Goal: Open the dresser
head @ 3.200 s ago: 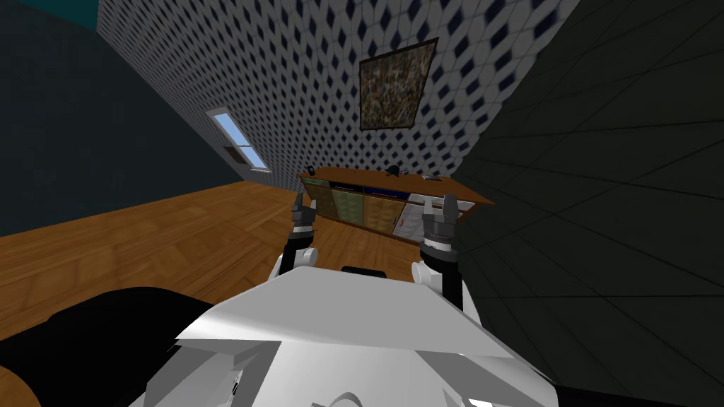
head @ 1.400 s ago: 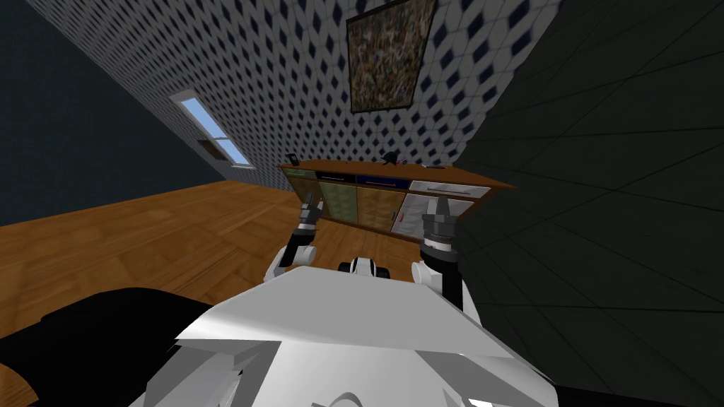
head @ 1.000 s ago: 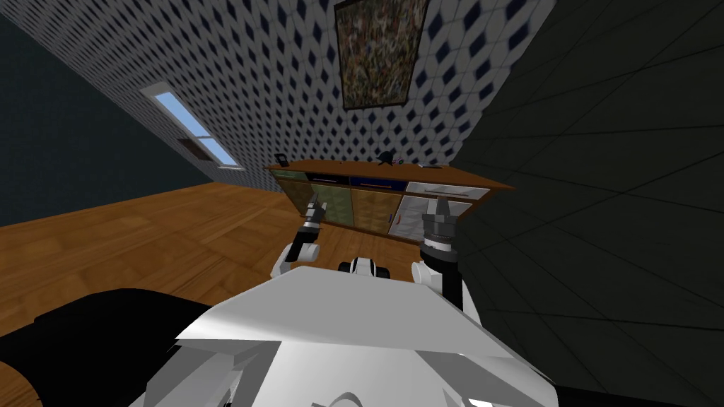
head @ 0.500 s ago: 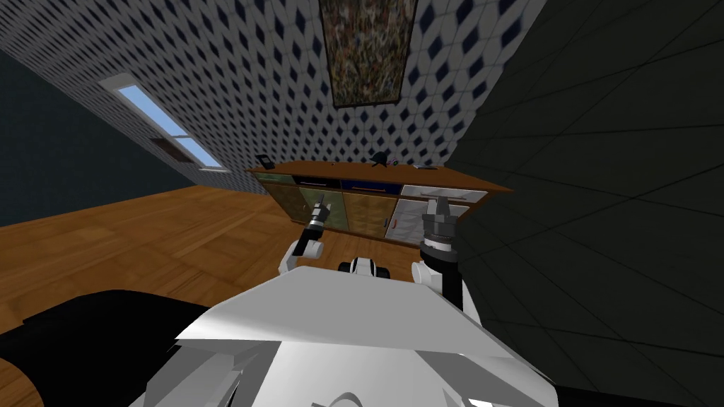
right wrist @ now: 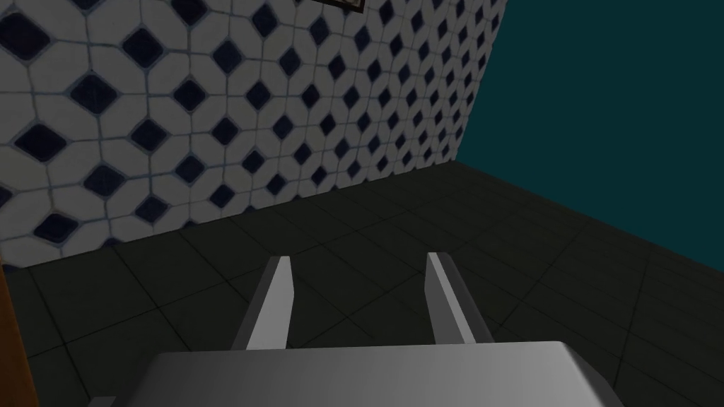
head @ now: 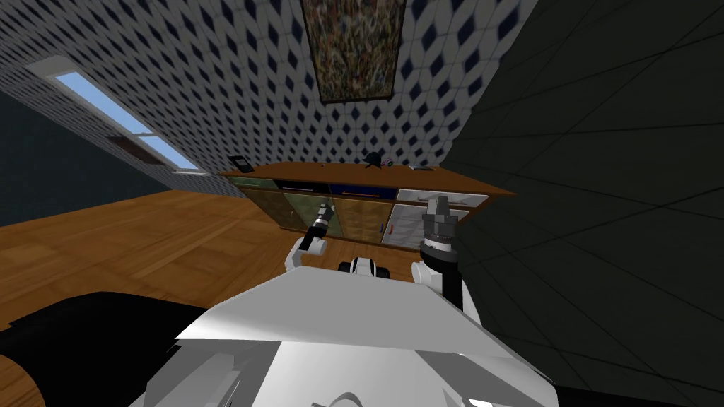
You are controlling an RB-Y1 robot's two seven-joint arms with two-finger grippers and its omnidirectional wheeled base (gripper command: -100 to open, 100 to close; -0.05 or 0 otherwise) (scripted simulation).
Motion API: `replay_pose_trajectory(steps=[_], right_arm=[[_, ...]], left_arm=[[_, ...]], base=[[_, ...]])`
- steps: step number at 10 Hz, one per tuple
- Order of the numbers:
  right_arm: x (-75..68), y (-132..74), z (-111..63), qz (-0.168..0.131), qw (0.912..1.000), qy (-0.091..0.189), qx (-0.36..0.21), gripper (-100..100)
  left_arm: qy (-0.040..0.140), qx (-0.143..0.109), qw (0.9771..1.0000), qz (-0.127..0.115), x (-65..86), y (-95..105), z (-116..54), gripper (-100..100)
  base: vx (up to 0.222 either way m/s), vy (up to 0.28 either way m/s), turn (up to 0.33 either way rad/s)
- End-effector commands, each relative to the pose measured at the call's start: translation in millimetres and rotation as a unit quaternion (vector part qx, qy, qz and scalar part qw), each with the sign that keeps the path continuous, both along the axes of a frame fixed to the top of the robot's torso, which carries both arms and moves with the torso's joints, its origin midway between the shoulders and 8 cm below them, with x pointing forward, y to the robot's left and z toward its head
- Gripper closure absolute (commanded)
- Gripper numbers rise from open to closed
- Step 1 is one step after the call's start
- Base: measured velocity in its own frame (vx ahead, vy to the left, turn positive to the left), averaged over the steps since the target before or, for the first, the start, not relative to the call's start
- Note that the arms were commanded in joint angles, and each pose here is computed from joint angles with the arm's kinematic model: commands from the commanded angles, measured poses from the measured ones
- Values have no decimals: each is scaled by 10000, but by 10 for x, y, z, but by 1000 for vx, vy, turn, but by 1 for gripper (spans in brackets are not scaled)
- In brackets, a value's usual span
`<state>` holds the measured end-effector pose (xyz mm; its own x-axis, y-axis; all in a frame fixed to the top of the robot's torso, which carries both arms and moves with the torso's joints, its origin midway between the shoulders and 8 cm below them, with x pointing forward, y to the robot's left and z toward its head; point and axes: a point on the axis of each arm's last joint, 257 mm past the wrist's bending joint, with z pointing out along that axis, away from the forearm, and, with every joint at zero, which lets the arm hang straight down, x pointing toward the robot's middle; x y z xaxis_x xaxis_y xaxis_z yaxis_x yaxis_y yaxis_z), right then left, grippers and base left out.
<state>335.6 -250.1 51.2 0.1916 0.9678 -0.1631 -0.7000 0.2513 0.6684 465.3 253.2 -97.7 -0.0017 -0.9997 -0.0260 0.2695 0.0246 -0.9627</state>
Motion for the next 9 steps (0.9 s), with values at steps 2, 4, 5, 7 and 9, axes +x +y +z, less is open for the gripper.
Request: replay_pose_trajectory(steps=[2, 4, 5, 7, 9], right_arm=[[0, 0, 0, 0, 10000, 0, 0, 0], [0, 0, 0, 0, 10000, 0, 0, 0], [0, 0, 0, 0, 10000, -1, 0, 0], [1, 1, 1, 1, 10000, -2, 0, 0], [1, 1, 1, 1, 10000, -2, 1, 0]], left_arm=[[318, -53, 9995, -53, 137, -122, -188, -100], [339, -75, 9994, -59, 160, -130, -201, -100], [376, -60, 9993, 64, 204, 35, -223, -100], [405, -44, 9987, 291, 271, 353, -237, -100], [417, -44, 9977, 530, 324, 685, -229, -100]], base=[[167, -49, -51], [100, -16, -42], [-15, -9, -283], [-86, -39, -230], [-86, -51, -276]])
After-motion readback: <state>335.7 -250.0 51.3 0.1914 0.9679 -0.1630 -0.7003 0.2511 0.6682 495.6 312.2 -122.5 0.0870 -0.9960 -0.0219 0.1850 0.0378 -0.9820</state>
